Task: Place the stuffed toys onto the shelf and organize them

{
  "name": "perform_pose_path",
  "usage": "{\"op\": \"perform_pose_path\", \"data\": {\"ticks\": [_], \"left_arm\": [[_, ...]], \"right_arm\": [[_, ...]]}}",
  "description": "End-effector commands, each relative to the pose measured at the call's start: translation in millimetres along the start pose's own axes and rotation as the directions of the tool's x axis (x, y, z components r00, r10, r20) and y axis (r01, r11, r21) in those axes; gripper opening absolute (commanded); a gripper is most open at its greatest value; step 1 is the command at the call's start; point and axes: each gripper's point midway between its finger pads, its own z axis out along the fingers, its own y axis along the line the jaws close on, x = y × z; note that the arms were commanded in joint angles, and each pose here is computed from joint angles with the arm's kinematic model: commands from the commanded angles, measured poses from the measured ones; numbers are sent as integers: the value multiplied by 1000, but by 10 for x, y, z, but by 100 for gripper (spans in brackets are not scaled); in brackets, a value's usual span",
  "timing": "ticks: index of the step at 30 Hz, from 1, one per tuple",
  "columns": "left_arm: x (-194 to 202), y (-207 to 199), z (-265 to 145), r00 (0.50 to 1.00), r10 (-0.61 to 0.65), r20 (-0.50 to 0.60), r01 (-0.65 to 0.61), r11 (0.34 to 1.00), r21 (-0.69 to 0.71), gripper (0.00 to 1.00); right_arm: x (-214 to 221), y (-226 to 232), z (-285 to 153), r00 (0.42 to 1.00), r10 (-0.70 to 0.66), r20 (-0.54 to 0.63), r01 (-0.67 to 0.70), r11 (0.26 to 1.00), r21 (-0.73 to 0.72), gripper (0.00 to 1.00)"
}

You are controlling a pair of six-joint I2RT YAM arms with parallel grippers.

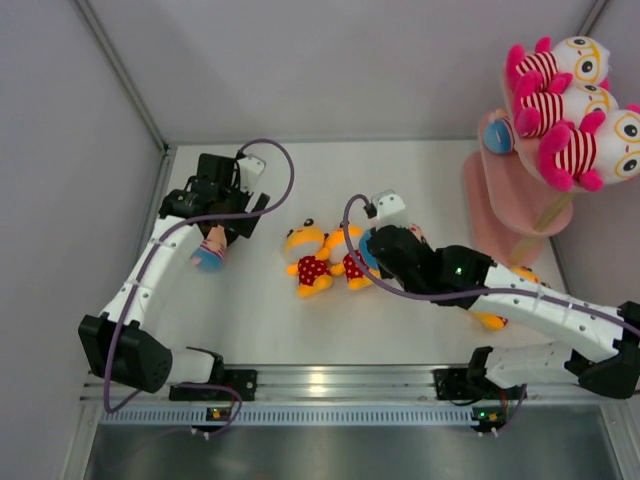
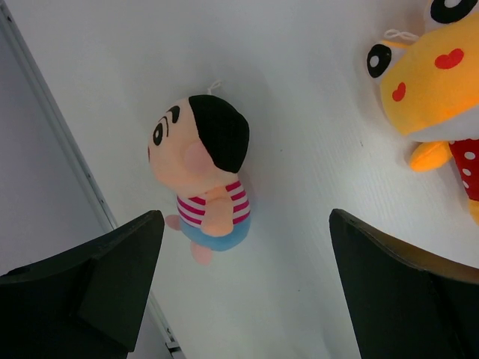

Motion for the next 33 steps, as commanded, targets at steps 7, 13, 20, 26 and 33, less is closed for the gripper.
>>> {"op": "perform_pose_path", "data": {"ticks": [7,13,20,26,33], "left_arm": [[-171,36,-72,998,-2,64,2,1000,1,98],[-159,1,-38,998,0,60,-1,1000,18,98],[-173,-12,-8,998,1,57,-2,1000,28,98],[-157,5,-25,998,4,55,-5,1000,17,98],[-161,-2,1,999,4,50,-5,1000,22,98]], "right_arm": [[-1159,-1030,344,895,-415,163,361,890,279,0],[-1337,-1738,168,861,-477,174,381,834,400,0],[-1265,-2448,281,872,-479,100,363,770,524,0],[-1093,-2807,539,878,-478,40,376,738,560,0],[-986,-3066,589,858,-513,-6,408,675,615,0]]}}
